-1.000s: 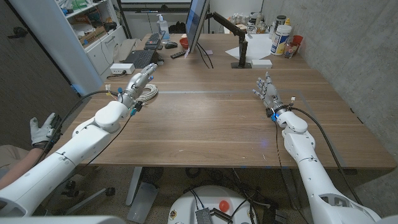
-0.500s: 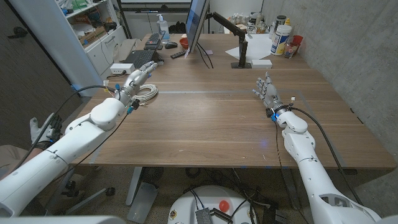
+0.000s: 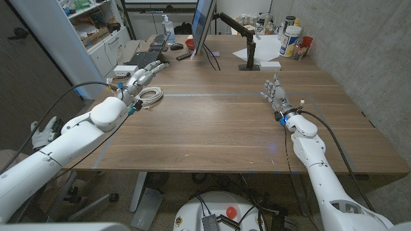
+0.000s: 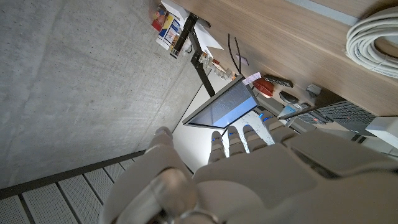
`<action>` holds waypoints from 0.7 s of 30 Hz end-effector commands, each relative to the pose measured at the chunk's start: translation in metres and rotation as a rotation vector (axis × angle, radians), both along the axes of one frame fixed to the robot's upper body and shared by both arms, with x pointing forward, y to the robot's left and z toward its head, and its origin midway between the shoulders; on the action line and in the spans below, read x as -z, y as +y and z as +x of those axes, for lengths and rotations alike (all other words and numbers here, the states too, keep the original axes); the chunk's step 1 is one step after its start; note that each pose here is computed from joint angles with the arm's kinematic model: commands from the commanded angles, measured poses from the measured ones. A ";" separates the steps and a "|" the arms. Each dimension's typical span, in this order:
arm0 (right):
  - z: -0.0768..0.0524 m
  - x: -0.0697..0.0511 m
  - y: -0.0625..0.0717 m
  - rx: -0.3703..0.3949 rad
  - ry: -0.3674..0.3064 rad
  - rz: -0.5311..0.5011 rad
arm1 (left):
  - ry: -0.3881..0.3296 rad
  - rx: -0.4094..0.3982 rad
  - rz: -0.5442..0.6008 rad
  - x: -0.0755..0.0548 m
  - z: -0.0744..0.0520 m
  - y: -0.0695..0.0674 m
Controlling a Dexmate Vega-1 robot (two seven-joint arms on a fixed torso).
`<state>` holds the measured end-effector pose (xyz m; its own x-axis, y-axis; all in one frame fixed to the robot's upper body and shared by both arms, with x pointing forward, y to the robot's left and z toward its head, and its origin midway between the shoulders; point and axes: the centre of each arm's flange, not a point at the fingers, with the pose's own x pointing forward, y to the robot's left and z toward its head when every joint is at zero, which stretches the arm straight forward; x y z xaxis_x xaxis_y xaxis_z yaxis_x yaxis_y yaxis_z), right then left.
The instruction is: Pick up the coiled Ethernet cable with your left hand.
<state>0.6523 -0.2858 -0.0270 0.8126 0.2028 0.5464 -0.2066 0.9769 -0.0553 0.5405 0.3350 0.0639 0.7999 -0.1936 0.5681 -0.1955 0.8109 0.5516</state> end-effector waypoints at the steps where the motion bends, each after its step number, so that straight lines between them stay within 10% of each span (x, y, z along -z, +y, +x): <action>1: 0.001 0.001 0.001 -0.002 0.002 -0.004 | -0.005 -0.042 0.107 -0.017 -0.016 -0.005; 21: 0.001 0.001 0.001 -0.002 0.009 -0.001 | -0.023 -0.199 0.337 -0.042 -0.047 -0.015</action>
